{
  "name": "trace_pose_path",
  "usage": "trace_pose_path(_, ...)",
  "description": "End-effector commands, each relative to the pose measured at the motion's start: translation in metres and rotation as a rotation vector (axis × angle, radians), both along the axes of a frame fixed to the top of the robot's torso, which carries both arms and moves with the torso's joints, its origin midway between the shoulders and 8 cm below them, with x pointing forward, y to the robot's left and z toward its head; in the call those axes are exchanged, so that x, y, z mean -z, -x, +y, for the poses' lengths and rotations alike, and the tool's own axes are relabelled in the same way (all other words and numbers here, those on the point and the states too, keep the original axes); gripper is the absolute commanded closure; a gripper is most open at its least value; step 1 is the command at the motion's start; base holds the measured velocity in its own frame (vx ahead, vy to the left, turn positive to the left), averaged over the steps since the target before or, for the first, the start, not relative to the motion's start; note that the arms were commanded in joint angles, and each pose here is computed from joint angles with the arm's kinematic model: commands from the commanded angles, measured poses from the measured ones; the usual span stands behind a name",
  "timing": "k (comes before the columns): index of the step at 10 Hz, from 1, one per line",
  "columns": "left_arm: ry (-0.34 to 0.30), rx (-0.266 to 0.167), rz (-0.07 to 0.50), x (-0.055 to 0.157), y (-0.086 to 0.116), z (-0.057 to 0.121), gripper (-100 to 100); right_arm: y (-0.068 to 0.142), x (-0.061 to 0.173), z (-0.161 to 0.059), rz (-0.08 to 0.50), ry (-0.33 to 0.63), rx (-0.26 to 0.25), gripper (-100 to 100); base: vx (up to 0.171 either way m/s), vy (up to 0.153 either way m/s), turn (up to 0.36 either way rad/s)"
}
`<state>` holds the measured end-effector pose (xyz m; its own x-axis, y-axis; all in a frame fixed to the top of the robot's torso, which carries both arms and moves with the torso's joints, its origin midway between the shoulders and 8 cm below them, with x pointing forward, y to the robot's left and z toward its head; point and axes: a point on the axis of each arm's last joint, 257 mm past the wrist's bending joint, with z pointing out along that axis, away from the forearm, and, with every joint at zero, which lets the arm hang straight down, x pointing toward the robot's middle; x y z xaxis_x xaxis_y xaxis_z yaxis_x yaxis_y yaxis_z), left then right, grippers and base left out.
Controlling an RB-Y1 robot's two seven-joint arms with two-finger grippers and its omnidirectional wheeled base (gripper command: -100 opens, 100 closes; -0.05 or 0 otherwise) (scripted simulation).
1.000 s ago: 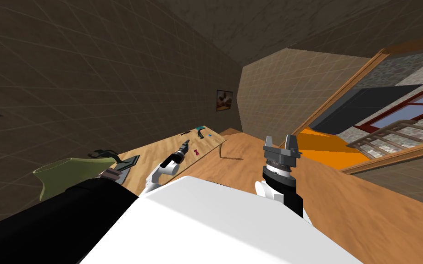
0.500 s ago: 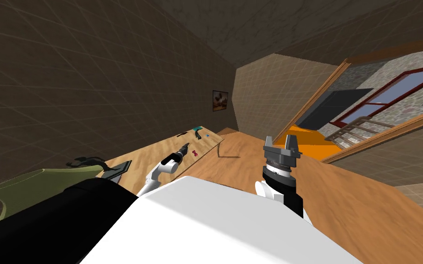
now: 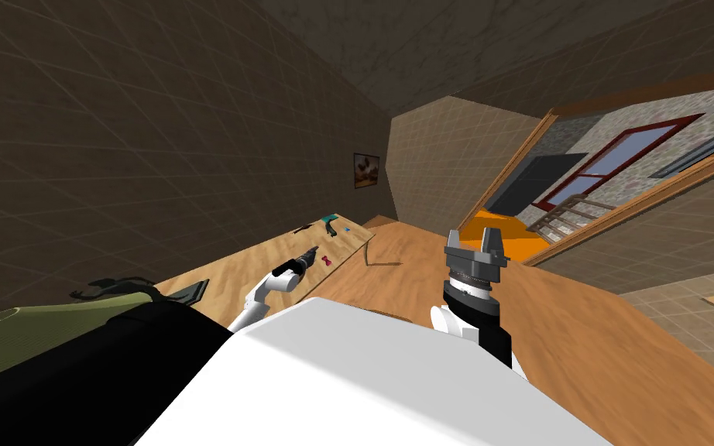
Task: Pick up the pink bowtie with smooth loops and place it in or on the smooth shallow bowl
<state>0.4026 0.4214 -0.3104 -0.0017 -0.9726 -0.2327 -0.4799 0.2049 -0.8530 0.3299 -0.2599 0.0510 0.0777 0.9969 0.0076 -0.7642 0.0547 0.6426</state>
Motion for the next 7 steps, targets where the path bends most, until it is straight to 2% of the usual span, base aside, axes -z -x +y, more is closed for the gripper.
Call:
trace_pose_path(1,0.001,-0.003,0.046,0.011,0.007,0.004,-100,0.0,0.0,0.0,0.0,0.0,0.0,0,0.006,0.022,-0.105)
trace_pose_path(2,0.001,-0.007,0.101,0.025,0.014,0.012,-100,0.0,0.0,0.0,0.0,0.0,0.0,0,0.014,0.026,-0.138)
trace_pose_path(3,0.002,-0.007,0.118,0.029,0.016,0.011,-100,0.0,0.0,0.0,0.0,0.0,0.0,0,0.014,0.024,-0.117)
trace_pose_path(6,0.009,-0.016,0.238,0.059,0.035,0.025,-100,0.0,0.0,0.0,0.0,0.0,0.0,0,0.023,0.024,-0.147)
trace_pose_path(7,0.012,-0.016,0.255,0.062,0.038,0.025,-100,0.0,0.0,0.0,0.0,0.0,0.0,0,0.024,0.026,-0.086)
